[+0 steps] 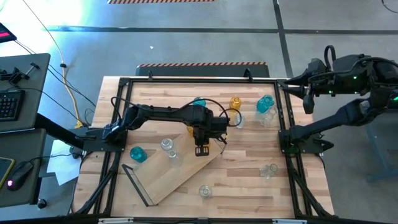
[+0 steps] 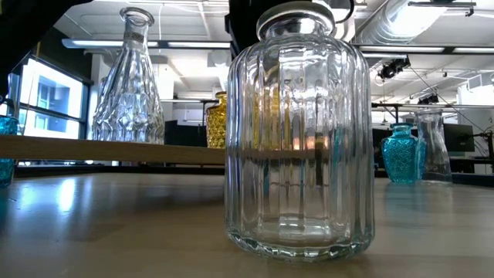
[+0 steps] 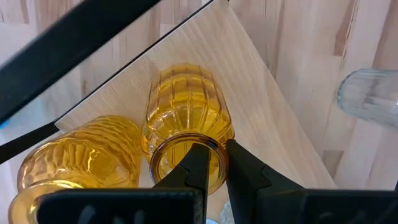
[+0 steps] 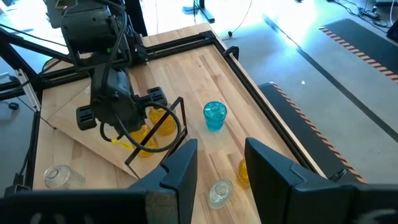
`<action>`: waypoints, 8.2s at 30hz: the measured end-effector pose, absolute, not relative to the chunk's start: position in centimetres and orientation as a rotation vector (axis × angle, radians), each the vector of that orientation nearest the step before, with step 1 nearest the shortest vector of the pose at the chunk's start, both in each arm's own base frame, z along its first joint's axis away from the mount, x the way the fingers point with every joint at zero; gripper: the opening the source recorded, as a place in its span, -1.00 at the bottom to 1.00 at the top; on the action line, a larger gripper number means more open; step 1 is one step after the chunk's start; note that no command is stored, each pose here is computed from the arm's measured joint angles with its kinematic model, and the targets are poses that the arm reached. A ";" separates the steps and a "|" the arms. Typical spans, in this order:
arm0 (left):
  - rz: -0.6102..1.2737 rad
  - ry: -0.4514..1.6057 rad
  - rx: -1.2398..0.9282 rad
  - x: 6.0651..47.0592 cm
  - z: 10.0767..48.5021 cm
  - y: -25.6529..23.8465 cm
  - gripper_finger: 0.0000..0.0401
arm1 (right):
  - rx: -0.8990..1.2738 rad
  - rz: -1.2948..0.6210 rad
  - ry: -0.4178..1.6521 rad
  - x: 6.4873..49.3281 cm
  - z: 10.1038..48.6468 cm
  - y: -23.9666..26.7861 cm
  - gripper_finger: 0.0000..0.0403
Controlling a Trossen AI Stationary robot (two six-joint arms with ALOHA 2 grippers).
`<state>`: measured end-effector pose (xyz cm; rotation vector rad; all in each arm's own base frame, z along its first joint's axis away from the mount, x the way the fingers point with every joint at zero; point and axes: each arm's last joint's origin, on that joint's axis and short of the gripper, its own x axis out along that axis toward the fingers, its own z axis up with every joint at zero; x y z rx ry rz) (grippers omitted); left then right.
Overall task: Sort vases onto shelf
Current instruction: Put the yellow vase on the shelf aligned with the other yellow vase, then put the blue vase on the shelf
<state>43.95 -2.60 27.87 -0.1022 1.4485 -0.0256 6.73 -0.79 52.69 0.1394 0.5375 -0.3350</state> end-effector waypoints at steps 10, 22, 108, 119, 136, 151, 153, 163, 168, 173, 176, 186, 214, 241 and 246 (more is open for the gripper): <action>-0.022 1.450 -0.114 44.0 27.8 -2.6 -0.83 | 0.147 -0.336 0.530 6.4 52.7 -0.8 -0.42; -0.015 1.454 -0.122 44.0 27.6 -2.6 -0.53 | 0.147 -0.335 0.530 6.4 52.7 -0.8 -0.42; 0.875 0.852 0.031 24.9 46.6 3.2 -0.30 | 0.258 -0.590 1.102 26.0 42.3 -17.3 -0.42; 0.919 0.830 0.041 24.4 46.7 3.2 -0.30 | 0.551 -0.630 1.073 17.9 42.2 -20.3 -0.42; 0.886 0.842 0.110 23.2 47.4 3.3 -0.30 | 0.847 -0.818 0.918 10.2 30.7 -14.3 -0.42; 0.822 0.859 0.081 23.3 47.3 3.1 -0.30 | 0.830 -0.975 1.042 9.3 27.7 -14.6 -0.42; 0.821 0.859 0.080 23.3 47.3 3.1 -0.30 | 0.822 -0.990 1.046 9.2 27.6 -15.0 -0.42; 0.805 0.863 0.070 23.3 47.3 3.0 -0.30 | 0.865 -1.000 1.067 9.0 26.9 -16.0 -0.42; 0.804 0.863 0.071 23.3 47.3 3.0 -0.30 | 0.867 -0.996 1.066 9.0 26.9 -15.9 -0.42; 0.804 0.863 0.071 23.3 47.3 3.0 -0.30 | 0.884 -0.967 1.050 9.1 27.0 -15.9 -0.42; 0.804 0.863 0.071 23.3 47.3 3.0 -0.30 | 0.885 -0.965 1.050 9.1 27.0 -15.9 -0.42; 0.804 0.863 0.072 23.3 47.3 3.0 -0.30 | 0.891 -0.961 1.047 9.2 26.9 -16.0 -0.42; 0.801 0.867 0.079 23.3 47.3 3.0 -0.30 | 0.929 -0.963 1.091 9.5 26.2 -16.5 -0.42; 0.793 0.875 0.096 23.3 47.3 3.0 -0.30 | 0.868 -0.953 1.156 11.1 24.7 -17.8 -0.95; 0.793 0.875 0.096 23.3 47.3 3.0 -0.30 | 0.859 -0.959 1.135 11.2 24.8 -18.0 -0.89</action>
